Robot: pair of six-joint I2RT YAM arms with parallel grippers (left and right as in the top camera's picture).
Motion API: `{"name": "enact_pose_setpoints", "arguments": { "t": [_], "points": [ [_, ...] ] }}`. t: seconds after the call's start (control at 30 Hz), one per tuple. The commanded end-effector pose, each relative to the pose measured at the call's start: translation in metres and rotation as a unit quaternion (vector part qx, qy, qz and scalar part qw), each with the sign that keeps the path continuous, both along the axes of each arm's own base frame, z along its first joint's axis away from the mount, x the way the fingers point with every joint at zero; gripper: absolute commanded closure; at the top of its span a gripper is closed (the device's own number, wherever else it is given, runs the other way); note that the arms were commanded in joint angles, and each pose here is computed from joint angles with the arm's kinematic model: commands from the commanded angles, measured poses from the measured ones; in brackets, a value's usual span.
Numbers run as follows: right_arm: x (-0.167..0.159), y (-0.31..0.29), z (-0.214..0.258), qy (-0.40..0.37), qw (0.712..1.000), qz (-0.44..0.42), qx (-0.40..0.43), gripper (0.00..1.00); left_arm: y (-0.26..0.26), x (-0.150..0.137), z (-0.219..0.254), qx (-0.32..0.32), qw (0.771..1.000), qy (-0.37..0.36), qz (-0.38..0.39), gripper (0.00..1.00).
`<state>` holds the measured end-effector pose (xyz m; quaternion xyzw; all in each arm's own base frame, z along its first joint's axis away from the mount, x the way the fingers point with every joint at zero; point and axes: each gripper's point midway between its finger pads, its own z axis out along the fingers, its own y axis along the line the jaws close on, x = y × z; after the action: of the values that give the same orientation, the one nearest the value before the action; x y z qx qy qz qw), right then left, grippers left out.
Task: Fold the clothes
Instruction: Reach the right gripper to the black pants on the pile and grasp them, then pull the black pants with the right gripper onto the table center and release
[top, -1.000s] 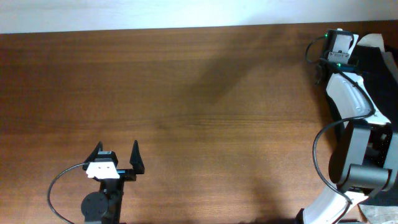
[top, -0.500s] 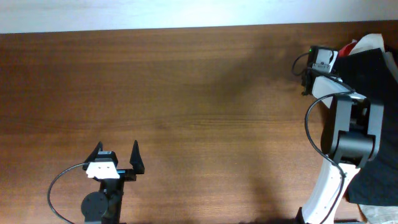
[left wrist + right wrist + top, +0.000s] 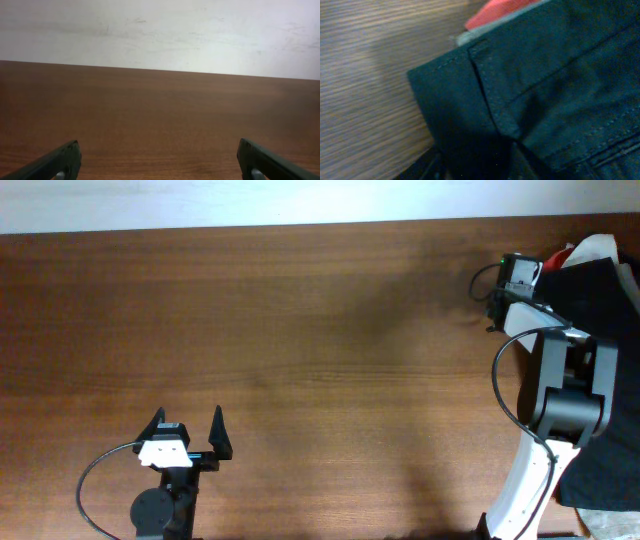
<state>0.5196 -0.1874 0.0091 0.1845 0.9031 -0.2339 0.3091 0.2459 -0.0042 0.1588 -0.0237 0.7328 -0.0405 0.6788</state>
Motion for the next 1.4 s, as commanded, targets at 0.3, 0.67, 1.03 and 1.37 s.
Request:
{"name": "enact_pose_setpoints", "arguments": {
  "t": [0.3,0.67,1.03,1.37],
  "points": [
    [-0.007,-0.033,0.025,-0.009,0.999,-0.048,0.013,0.96,-0.001,0.000,-0.002,0.008,1.000,0.001,-0.004,0.01],
    [-0.012,-0.031,0.156,-0.122,0.990,-0.073,0.015,0.96,-0.001,0.000,-0.002,0.008,1.000,0.001,-0.004,0.01],
    [0.028,0.182,0.242,-0.212,0.943,0.206,0.150,0.96,-0.001,0.000,-0.002,0.008,1.000,0.001,-0.004,0.01],
    [-0.064,0.548,0.152,-0.102,0.842,0.423,0.320,0.96,-0.001,0.000,-0.002,0.008,1.000,0.001,-0.004,0.01]
  ]
}}
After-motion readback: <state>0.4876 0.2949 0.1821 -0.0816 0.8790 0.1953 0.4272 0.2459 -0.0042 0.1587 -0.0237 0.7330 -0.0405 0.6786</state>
